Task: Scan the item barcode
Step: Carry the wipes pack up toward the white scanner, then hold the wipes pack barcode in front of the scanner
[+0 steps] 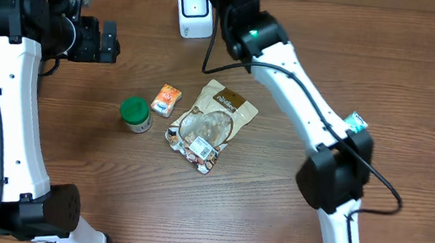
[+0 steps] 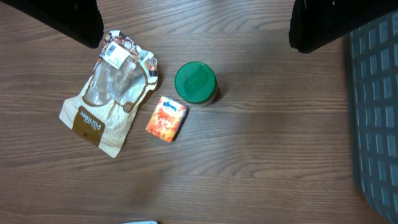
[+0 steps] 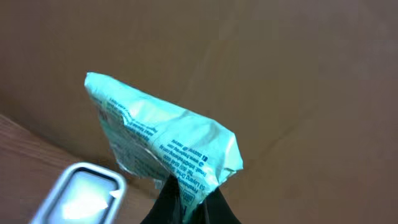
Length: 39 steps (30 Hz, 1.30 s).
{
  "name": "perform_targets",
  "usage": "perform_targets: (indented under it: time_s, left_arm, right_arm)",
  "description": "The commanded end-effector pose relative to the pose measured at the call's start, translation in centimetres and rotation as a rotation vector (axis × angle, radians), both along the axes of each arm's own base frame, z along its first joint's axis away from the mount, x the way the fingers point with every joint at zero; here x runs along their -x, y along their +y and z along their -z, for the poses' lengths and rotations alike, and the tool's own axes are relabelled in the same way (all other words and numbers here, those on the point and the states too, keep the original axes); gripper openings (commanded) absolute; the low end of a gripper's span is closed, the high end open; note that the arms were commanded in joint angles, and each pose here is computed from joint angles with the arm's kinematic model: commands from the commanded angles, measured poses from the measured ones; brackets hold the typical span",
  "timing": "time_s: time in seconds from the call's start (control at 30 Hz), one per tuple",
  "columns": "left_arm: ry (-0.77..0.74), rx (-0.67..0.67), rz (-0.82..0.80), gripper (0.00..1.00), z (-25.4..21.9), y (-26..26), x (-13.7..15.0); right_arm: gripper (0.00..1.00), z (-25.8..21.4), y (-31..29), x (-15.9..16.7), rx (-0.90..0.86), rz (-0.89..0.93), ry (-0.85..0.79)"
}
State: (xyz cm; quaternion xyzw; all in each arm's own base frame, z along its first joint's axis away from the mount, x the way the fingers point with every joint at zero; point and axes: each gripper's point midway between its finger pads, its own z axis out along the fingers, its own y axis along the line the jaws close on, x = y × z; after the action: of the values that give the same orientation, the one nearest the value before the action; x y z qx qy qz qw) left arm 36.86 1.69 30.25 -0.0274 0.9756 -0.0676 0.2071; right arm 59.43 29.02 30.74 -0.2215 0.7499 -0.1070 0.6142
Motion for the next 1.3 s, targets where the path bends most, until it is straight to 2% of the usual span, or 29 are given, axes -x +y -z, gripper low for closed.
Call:
perform_targets:
  time_s: [0.0, 0.17, 0.33, 0.5, 0.73, 1.0, 1.27]
  left_arm:
    - [-0.009, -0.012, 0.016, 1.0, -0.2, 0.1, -0.1]
    - [-0.009, -0.011, 0.016, 0.99, -0.2, 0.1, -0.1]
    - [-0.009, -0.011, 0.016, 0.99, -0.2, 0.1, -0.1]
    - [-0.009, -0.011, 0.015, 1.0, -0.2, 0.1, -0.1]
    - [-0.009, -0.011, 0.015, 0.99, -0.2, 0.1, -0.1]
    - [-0.009, -0.011, 0.016, 1.0, -0.2, 0.1, -0.1]
    - [-0.009, -0.011, 0.016, 0.99, -0.2, 0.1, -0.1]
  right_arm:
    - [0.04, 1.7, 0.3, -1.8, 0.3, -0.026, -0.068]
    - [0.04, 5.3, 1.5, -3.6, 0.479, -0.06, -0.116]
    - [0.04, 7.3, 2.3, -4.8, 0.508, -0.056, -0.175]
    - [0.04, 9.6, 2.9, -5.1, 0.555, -0.092, -0.16]
    - [0.04, 10.7, 3.3, -5.1, 0.605, -0.12, -0.153]
    - [0.04, 11.6, 4.5, -4.8, 0.822, -0.226, -0.179]
    - [0.04, 11.7, 6.1, -4.0, 0.879, -0.266, -0.198]
